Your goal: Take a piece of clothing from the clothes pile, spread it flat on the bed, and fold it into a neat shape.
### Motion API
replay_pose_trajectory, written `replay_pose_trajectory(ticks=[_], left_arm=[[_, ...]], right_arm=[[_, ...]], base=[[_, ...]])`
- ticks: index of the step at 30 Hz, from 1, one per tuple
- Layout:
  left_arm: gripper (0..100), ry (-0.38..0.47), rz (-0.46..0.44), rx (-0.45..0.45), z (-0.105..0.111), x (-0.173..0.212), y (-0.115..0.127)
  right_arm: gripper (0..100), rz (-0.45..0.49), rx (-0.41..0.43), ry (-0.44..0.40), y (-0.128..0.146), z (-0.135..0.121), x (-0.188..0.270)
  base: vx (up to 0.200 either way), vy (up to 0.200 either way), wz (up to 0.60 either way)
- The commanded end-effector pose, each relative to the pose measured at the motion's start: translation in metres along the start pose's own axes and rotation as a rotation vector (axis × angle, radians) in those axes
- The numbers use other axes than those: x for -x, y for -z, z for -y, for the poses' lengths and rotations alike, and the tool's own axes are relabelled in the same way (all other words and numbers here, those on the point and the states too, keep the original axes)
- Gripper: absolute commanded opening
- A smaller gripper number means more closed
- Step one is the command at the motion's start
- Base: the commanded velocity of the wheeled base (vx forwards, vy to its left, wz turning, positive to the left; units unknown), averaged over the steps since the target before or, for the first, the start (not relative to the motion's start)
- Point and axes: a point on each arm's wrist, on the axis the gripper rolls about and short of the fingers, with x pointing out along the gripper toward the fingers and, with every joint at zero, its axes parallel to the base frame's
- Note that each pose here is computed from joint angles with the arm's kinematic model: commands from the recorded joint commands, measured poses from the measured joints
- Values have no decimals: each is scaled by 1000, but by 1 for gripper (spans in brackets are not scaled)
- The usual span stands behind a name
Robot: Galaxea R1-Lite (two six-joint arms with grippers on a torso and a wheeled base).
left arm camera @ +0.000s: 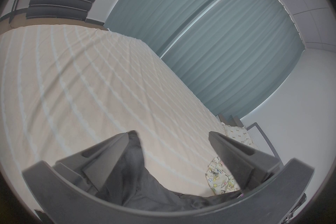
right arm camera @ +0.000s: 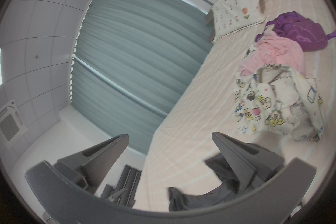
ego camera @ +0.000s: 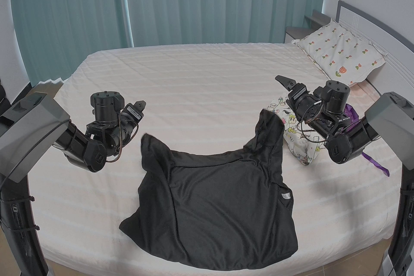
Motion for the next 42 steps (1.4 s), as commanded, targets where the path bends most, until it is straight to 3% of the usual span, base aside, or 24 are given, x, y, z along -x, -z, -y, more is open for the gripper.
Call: replay_pose_trajectory(ticks=[1,5,10,18,23,29,32,38,39,42], left_arm=[[100,-41,25,-21,-19,-16,9],[100,-55,46,-86,-28,-21,5],[100,-72,33,-96,-33,-12,6],[100,-92,-74,-91,-48,52,6],[100,-89,-133,-25,-63,81,17],[100,-119,-189,-14,-76,97,30],[100,-126,-199,44,-79,103,34],[100,-126,-205,70,-86,111,39],[100,-124,-205,72,-87,113,39],[100,-125,-206,83,-88,113,40]], right_arm=[[100,19,9,101,12,31,-18],[100,19,67,183,9,49,-17],[100,-28,104,256,11,62,-1],[100,-225,161,437,40,92,58],[100,-312,179,510,57,107,79],[100,-397,194,562,71,119,97],[100,-488,234,584,82,130,112],[100,-536,278,592,90,137,120],[0,-547,287,590,92,137,120],[0,-568,293,589,97,140,120]], base=[[0,0,0],[0,0,0],[0,0,0],[0,0,0],[0,0,0],[0,0,0],[0,0,0],[0,0,0],[0,0,0],[0,0,0]])
